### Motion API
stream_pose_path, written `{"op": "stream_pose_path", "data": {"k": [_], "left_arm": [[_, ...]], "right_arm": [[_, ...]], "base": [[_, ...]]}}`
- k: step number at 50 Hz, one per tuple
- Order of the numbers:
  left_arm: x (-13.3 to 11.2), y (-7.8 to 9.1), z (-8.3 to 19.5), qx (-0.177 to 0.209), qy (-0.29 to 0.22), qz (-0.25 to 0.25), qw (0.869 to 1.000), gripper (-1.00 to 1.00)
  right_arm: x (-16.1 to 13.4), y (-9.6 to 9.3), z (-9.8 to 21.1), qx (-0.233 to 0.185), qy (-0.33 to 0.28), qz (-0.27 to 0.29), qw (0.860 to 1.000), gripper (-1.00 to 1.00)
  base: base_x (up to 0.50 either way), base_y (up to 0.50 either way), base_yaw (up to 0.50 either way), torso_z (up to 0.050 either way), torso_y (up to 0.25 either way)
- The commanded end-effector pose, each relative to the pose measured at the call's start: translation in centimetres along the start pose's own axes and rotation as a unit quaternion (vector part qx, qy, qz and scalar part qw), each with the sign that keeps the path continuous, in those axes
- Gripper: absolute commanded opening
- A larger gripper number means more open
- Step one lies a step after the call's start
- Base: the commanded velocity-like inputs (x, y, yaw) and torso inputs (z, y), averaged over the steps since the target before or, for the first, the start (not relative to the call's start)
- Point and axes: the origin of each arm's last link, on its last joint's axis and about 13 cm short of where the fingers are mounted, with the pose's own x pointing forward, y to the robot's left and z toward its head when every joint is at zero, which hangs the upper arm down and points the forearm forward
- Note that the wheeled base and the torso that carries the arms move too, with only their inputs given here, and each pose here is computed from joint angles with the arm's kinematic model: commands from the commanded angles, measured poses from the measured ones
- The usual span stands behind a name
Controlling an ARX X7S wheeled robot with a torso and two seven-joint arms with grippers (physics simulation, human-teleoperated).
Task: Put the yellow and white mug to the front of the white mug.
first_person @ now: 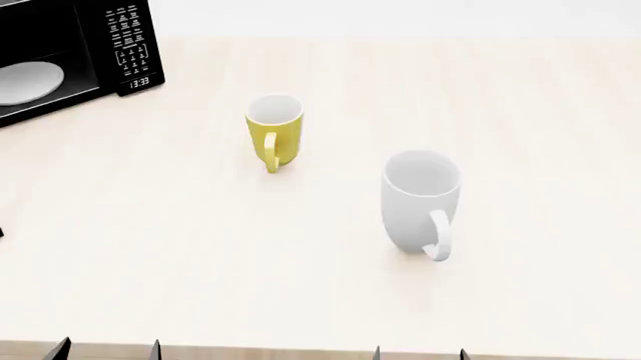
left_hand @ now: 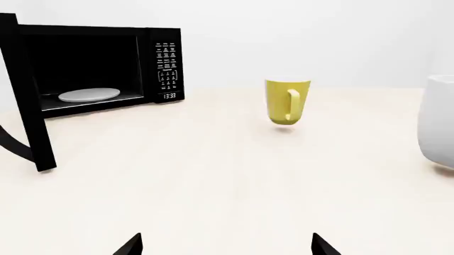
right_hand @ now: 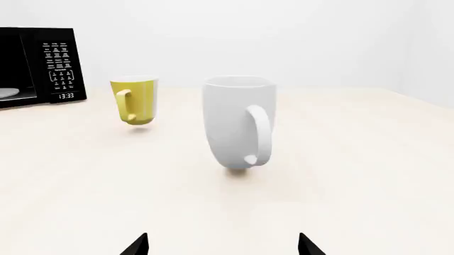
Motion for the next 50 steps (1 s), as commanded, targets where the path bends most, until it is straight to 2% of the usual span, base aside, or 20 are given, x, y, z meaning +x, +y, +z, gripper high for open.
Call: {"op": "stream_pose_path", "data": {"k": [1,2,4,8,10,12,14,16,19,24,25,28,33,41,43,50], "left_arm": [[0.0,0.1,-0.2,-0.001,0.005,0.002,1.000,1.00],[0.0,0.1,-0.1,-0.001,0.002,0.000,1.000,1.00],[-0.1,0.0,0.2,0.007,-0.005,0.001,1.000,1.00],[-0.1,0.0,0.4,-0.010,-0.010,-0.006,1.000,1.00],[0.0,0.1,0.5,-0.010,-0.013,0.006,1.000,1.00],[0.0,0.3,0.6,-0.041,-0.001,0.015,0.999,1.00],[0.0,0.4,0.5,-0.054,0.006,0.018,0.998,1.00],[-0.1,0.3,0.4,-0.034,0.002,0.017,0.999,1.00],[-0.2,0.4,0.7,-0.041,0.003,0.017,0.999,1.00],[-0.3,0.5,0.8,-0.030,0.000,0.002,1.000,1.00],[-0.5,0.6,1.0,-0.029,-0.004,-0.002,1.000,1.00],[-0.6,0.7,1.4,-0.036,-0.014,0.001,0.999,1.00],[-0.6,0.7,1.4,-0.030,-0.015,-0.003,0.999,1.00],[-0.8,0.7,1.5,-0.023,-0.021,-0.005,1.000,1.00],[-0.8,0.7,1.5,-0.023,-0.022,-0.006,0.999,1.00],[-1.0,0.7,1.6,-0.019,-0.031,-0.019,0.999,1.00]], "right_arm": [[0.0,0.0,-0.4,-0.005,0.008,-0.020,1.000,1.00],[-0.2,0.1,-0.6,0.010,0.017,-0.011,1.000,1.00],[-0.4,0.0,-0.9,-0.002,0.023,-0.021,1.000,1.00],[-0.6,0.3,-0.6,-0.006,0.019,-0.009,1.000,1.00],[-0.7,0.4,-0.5,0.001,0.018,0.000,1.000,1.00],[-0.7,0.3,-0.6,0.005,0.021,-0.004,1.000,1.00],[-0.7,0.3,-0.6,0.009,0.025,-0.009,1.000,1.00],[-0.6,0.2,-0.6,0.011,0.029,-0.017,0.999,1.00],[-0.5,-0.1,-0.3,0.017,0.023,-0.035,0.999,1.00],[0.1,-2.0,0.4,0.014,0.013,-0.059,0.998,1.00],[0.3,-2.9,0.9,0.002,0.005,-0.082,0.997,1.00],[0.0,-4.7,1.9,0.010,-0.002,-0.121,0.993,1.00],[-0.5,-6.7,3.2,0.001,-0.016,-0.162,0.987,1.00],[-0.2,-7.3,4.0,0.023,-0.026,-0.157,0.987,1.00],[-0.1,-7.3,4.2,0.038,-0.035,-0.145,0.988,1.00],[-0.1,-7.2,4.4,0.046,-0.040,-0.139,0.988,1.00]], "base": [[0.00,0.00,0.00,0.000,0.000],[0.00,0.00,0.00,0.000,0.000],[0.00,0.00,0.00,0.000,0.000],[0.00,0.00,0.00,0.000,0.000],[0.00,0.00,0.00,0.000,0.000],[0.00,0.00,0.00,0.000,0.000],[0.00,0.00,0.00,0.000,0.000],[0.00,0.00,0.00,0.000,0.000],[0.00,0.00,0.00,0.000,0.000],[0.00,0.00,0.00,0.000,0.000],[0.00,0.00,0.00,0.000,0.000],[0.00,0.00,0.00,0.000,0.000],[0.00,0.00,0.00,0.000,0.000],[0.03,-0.01,0.00,0.000,0.000],[0.39,-0.31,0.00,0.000,0.000],[0.43,-0.28,0.00,0.000,0.000]]}}
